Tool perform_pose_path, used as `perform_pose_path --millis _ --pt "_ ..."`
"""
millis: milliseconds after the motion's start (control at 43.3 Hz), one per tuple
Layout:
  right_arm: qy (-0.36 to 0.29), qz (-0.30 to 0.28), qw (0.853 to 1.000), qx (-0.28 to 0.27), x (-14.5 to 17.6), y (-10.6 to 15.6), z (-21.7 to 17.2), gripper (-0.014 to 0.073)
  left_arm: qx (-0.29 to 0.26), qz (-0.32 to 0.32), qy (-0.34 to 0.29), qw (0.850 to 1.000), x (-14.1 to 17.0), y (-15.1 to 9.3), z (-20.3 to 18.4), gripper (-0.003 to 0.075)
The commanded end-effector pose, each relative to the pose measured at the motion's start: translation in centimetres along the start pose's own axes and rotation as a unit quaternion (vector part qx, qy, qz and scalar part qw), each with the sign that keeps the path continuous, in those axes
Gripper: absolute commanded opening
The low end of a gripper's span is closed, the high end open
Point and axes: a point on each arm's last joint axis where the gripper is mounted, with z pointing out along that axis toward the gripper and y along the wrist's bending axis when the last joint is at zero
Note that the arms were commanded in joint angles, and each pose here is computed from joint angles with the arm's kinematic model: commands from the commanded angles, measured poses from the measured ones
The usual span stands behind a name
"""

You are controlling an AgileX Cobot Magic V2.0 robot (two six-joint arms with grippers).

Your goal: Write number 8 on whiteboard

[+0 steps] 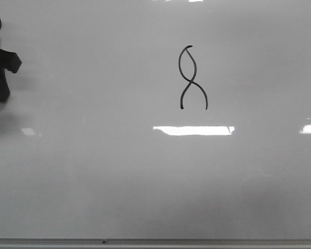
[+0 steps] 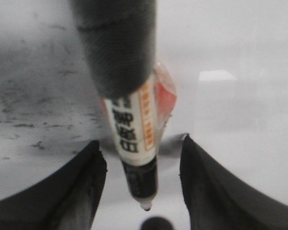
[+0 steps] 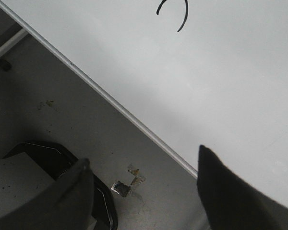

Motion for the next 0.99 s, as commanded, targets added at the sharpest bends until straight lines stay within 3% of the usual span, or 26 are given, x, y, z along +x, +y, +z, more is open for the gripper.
perform_pose_path --millis 0,162,323,578,762,970 --pt "-0.040 0.007 0.999 0.018 -0.7 -0.2 -1.2 0.0489 -0.008 0.006 -0.044 0.999 -1.6 0.3 -2.6 0.0367" --pt "-0.058 0.071 0.994 0.058 0.1 -0.4 -2.8 0.0487 -0.018 0.012 -0.048 0.999 -1.2 0.8 -6.4 0.0367" --pt "-0.079 0.103 0.988 0.088 1.0 -0.3 -4.5 0.0487 -0.006 0.067 -0.078 0.995 -0.3 -0.3 -11.8 0.0367" --pt "-0.107 0.099 0.985 0.092 2.6 0.6 -6.5 0.0487 0.082 0.133 -0.136 0.978 3.6 -3.0 -19.5 0.0367" --pt "-0.116 0.098 0.984 0.093 4.3 1.1 -6.5 0.0487 0.150 0.148 -0.167 0.963 7.0 -3.6 -22.2 0.0367" --pt "-0.120 0.097 0.983 0.094 5.1 1.1 -5.8 0.0487 0.163 0.154 -0.186 0.957 8.4 -3.3 -23.0 0.0367"
